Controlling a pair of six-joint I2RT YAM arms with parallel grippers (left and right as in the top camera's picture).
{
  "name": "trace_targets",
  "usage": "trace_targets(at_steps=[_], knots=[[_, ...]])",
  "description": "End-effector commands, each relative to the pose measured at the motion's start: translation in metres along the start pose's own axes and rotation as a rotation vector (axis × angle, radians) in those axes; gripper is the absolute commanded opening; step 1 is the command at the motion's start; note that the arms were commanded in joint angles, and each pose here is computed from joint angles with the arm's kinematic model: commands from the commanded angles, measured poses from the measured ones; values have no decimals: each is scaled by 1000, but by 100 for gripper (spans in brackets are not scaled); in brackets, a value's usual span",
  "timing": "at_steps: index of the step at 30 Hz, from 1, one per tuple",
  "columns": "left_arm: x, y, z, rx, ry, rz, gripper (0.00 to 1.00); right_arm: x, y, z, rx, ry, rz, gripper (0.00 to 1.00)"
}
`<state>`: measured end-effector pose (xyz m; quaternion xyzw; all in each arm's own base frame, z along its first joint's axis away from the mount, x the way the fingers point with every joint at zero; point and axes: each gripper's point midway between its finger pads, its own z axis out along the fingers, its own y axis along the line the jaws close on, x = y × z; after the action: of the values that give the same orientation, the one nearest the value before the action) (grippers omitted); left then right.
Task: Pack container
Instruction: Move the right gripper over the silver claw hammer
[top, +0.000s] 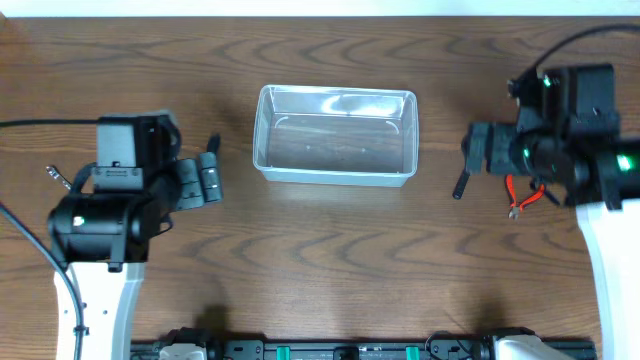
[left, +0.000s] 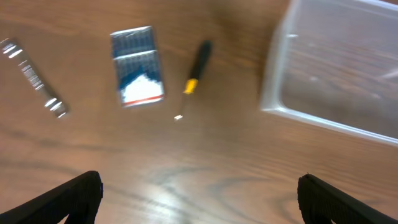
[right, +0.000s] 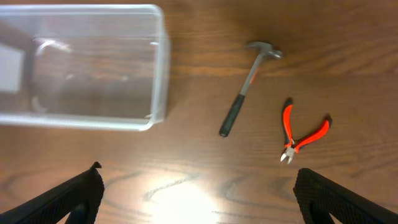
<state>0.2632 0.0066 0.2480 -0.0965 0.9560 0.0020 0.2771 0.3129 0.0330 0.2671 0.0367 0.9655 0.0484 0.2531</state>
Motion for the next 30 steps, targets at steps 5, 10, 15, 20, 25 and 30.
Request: trace_targets(at_steps=[5,10,15,20,25,30], knots=[[-19,48,-18,-125,-83,-115,98,-45,-47,50,128,43,157,99],[-19,57,-15,-145,-72,-140,98,-55,-75,106,126,98,231,99],[-19,57,-15,-144,-72,-144,98,-43,-92,164,145,203,257,99],[-19,57,-15,-144,-72,-143,98,-32,-99,212,156,267,255,99],[-19,57,-15,-145,-72,-143,98,-28,-101,232,154,289,203,99],[-19,57,-15,-145,-72,-143,98,-26,-103,241,156,293,193,99]])
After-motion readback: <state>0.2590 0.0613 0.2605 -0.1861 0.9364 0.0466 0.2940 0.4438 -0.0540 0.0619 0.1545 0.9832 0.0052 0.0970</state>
